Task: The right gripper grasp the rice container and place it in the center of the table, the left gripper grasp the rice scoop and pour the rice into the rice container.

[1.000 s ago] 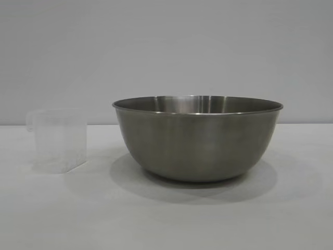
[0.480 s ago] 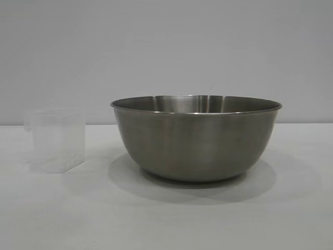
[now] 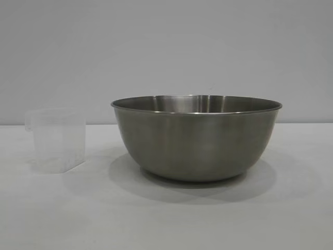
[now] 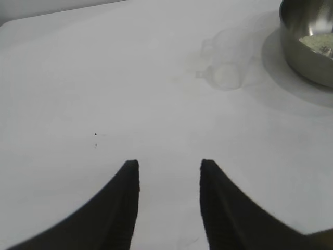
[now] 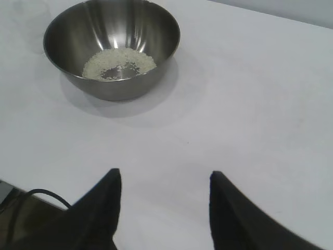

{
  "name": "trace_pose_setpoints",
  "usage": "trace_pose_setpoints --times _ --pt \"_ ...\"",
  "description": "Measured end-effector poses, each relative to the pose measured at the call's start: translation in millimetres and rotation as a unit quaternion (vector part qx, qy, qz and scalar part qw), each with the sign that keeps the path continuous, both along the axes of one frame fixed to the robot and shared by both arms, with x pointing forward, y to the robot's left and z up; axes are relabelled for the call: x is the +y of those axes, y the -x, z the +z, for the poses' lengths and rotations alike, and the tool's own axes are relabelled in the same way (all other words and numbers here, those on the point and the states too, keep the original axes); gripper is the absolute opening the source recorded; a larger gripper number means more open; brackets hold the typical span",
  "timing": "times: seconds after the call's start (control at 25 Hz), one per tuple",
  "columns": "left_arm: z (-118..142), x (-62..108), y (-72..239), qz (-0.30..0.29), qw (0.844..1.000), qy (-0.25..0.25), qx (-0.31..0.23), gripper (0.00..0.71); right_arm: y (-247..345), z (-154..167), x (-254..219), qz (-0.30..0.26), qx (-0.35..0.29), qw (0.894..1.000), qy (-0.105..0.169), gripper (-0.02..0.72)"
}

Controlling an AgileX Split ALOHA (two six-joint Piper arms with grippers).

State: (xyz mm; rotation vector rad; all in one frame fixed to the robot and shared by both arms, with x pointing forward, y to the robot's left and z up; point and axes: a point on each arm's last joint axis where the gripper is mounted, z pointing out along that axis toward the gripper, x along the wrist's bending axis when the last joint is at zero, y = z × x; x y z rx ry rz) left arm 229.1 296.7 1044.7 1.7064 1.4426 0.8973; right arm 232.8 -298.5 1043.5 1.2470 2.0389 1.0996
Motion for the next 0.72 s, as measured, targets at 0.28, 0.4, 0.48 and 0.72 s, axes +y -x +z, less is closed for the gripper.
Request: trace_pose_setpoints --times 0.28,0.4,0.48,0.72 --pt "0.1 -0.1 -0.2 0.016 1.0 -0.001 -0.001 0.229 4.4 -0.6 0.6 -0.123 -0.013 0.992 -0.005 0.323" --pt "0.1 -0.4 -0.3 0.032 0.999 -0.001 -0.001 0.229 4.2 -0.6 1.8 -0.17 -0.013 0.985 -0.005 0.323" --pt "0.1 -0.6 -0.4 0.039 0.999 -0.001 -0.001 0.229 4.0 -0.6 2.4 -0.189 -0.013 0.982 -0.006 0.323" --pt "0.1 -0.6 -0.4 0.042 0.999 -0.001 -0.001 0.229 3.9 -0.6 2.6 -0.201 -0.013 0.98 -0.005 0.323"
